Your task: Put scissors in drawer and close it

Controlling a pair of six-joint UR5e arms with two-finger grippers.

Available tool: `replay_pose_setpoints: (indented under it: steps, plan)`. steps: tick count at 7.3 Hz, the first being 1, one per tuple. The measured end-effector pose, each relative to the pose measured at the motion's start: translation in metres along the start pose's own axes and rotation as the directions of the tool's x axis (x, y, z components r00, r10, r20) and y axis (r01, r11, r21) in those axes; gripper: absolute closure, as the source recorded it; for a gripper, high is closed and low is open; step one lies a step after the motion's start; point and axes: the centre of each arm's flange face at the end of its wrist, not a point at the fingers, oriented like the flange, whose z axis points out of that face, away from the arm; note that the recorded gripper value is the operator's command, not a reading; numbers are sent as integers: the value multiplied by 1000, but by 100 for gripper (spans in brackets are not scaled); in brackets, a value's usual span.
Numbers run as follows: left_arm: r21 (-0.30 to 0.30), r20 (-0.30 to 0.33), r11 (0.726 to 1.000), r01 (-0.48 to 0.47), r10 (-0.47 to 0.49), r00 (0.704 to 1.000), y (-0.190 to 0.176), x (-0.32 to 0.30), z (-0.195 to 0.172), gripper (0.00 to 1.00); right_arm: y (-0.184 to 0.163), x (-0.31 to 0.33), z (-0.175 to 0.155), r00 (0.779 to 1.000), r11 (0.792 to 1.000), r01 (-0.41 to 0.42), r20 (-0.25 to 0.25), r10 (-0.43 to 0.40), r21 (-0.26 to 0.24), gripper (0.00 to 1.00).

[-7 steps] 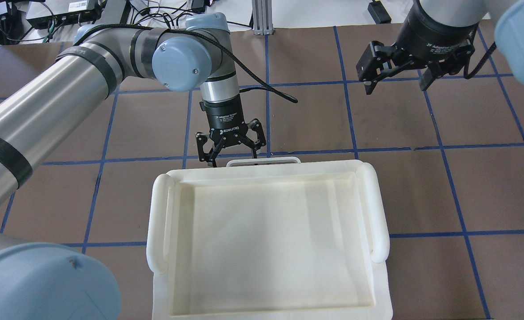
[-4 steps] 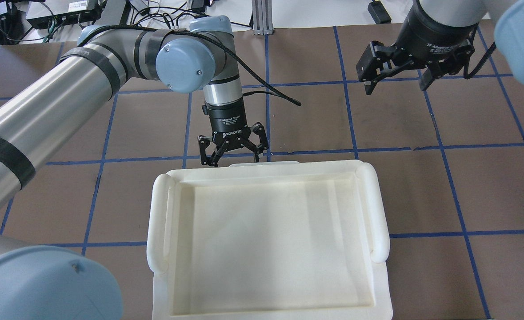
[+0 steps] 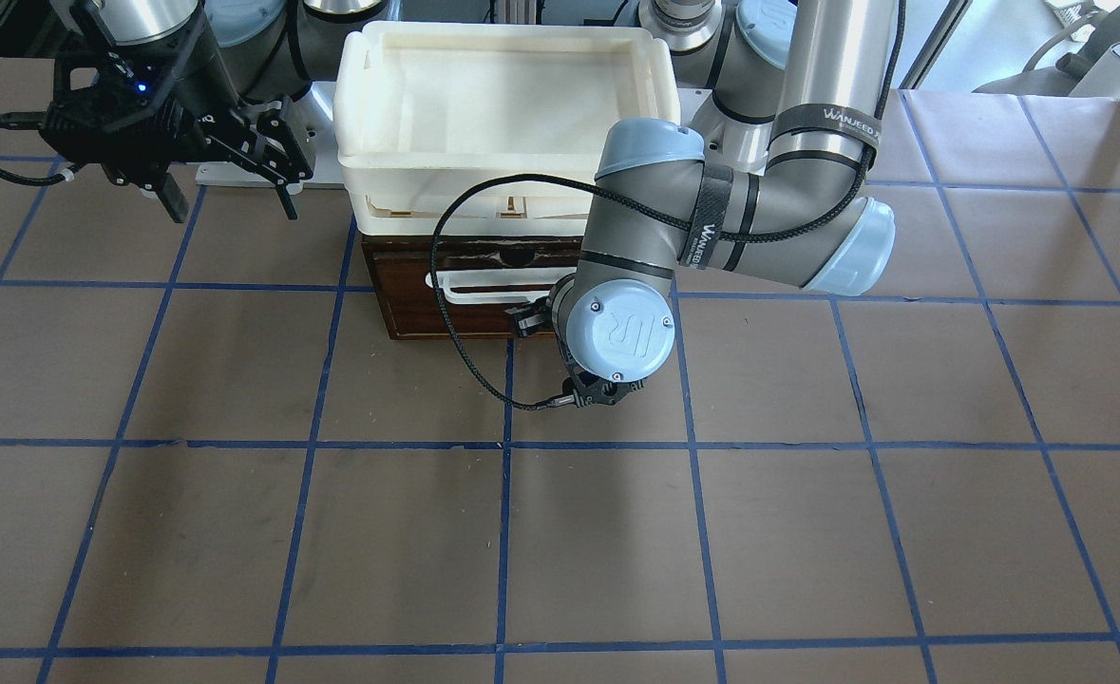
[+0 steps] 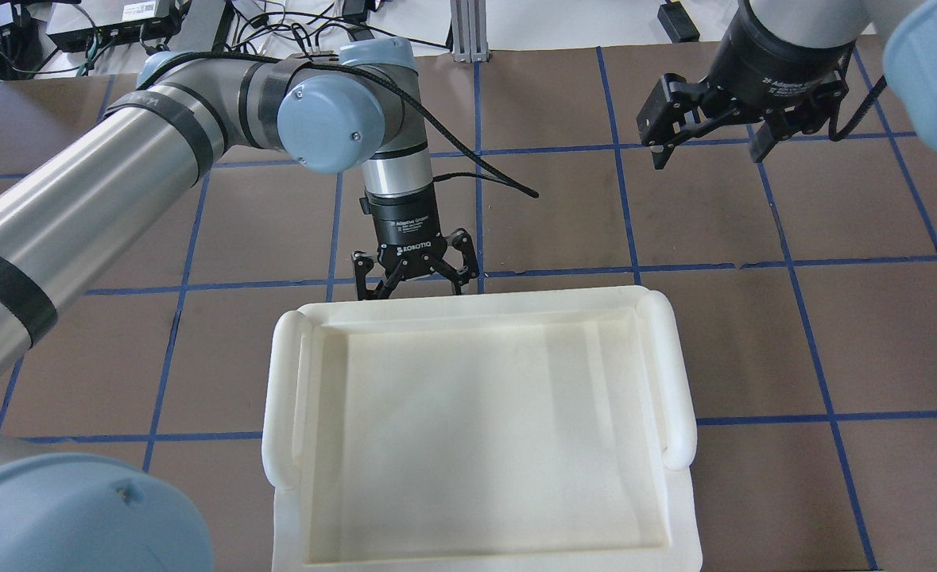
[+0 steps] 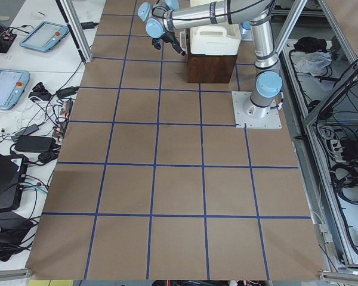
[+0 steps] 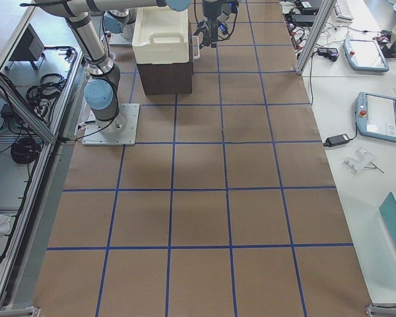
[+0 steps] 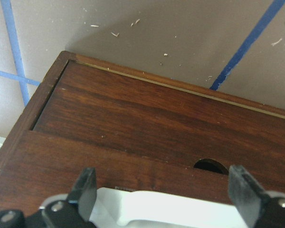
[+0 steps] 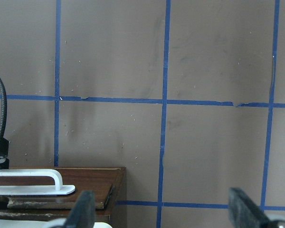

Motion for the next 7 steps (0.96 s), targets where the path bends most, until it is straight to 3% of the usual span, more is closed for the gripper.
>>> replay_pose_setpoints:
  steps: [5, 7]
  plan:
    - [12, -14, 1000, 7, -7, 1000, -7, -4, -7, 0, 3, 0, 1, 1000, 1000, 3, -3, -3, -14, 0]
    - [121, -58, 993, 8, -1, 998, -17, -12, -43, 0, 3, 1, -1, 1000, 1000, 2, -4, -2, -10, 0]
